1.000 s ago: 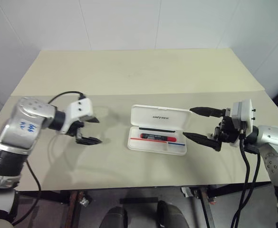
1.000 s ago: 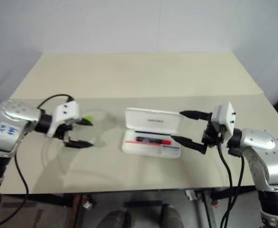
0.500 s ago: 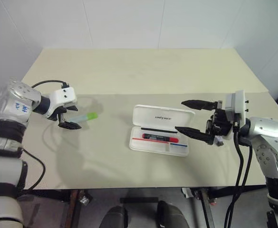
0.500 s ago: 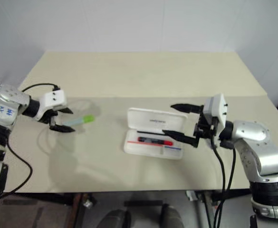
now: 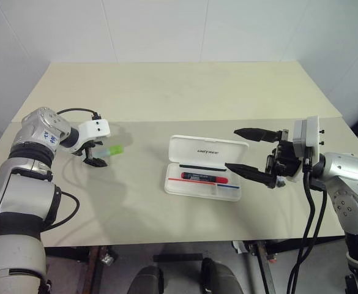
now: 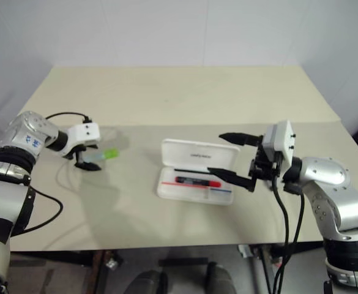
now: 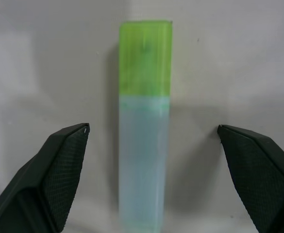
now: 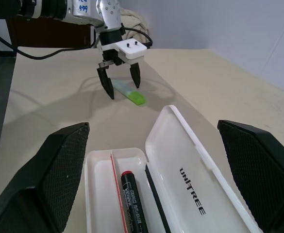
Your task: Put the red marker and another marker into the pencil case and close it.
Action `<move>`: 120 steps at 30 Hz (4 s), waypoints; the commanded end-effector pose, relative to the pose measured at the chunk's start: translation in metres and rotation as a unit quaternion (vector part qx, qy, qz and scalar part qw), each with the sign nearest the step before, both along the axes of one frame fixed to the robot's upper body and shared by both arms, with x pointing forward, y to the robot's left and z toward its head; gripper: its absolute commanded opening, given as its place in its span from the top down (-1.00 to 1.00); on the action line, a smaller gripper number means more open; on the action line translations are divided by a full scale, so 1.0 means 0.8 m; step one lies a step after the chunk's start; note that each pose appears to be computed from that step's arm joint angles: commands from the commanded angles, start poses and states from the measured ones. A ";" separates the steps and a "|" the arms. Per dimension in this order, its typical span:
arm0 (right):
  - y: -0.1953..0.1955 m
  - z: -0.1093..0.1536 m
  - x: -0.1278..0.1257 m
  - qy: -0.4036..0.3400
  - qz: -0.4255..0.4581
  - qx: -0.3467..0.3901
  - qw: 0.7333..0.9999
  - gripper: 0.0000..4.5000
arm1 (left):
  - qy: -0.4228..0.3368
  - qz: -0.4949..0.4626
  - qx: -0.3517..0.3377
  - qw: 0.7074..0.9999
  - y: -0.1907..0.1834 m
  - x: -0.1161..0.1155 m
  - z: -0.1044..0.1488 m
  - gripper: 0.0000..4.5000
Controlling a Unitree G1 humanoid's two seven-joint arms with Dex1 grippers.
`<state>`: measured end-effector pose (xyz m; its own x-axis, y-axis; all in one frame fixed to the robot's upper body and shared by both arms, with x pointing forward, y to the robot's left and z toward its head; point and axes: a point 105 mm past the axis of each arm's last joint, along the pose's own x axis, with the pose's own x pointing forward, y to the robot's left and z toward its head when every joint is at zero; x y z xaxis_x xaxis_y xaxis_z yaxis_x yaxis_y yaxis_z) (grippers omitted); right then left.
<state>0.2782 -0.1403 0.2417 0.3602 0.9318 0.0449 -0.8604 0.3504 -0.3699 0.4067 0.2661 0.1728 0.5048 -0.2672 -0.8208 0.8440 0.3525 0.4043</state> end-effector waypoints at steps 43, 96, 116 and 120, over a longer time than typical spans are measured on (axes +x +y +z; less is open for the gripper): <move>-0.044 -0.035 -0.003 0.028 -0.067 -0.019 0.997 -1.00 | 0.024 -0.268 -0.081 0.960 -0.167 -0.090 0.042 0.53; -0.037 -0.035 -0.045 0.013 -0.112 0.010 0.994 -1.00 | 0.060 -0.358 -0.072 0.929 -0.289 -0.096 -0.011 0.53; -0.033 -0.037 -0.044 0.015 -0.111 0.016 0.994 -1.00 | 0.049 -0.346 -0.096 0.932 -0.302 -0.091 -0.011 -0.45; -0.032 -0.036 -0.042 0.015 -0.108 0.017 0.994 -1.00 | 0.047 -0.359 -0.121 0.924 -0.312 -0.098 0.001 -0.90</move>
<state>0.2494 -0.1721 0.2036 0.5785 0.8153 0.0271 -0.7749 0.5596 -0.2941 0.3339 0.0250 0.1579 0.0675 -0.6465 -0.7599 0.9372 -0.2203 0.2706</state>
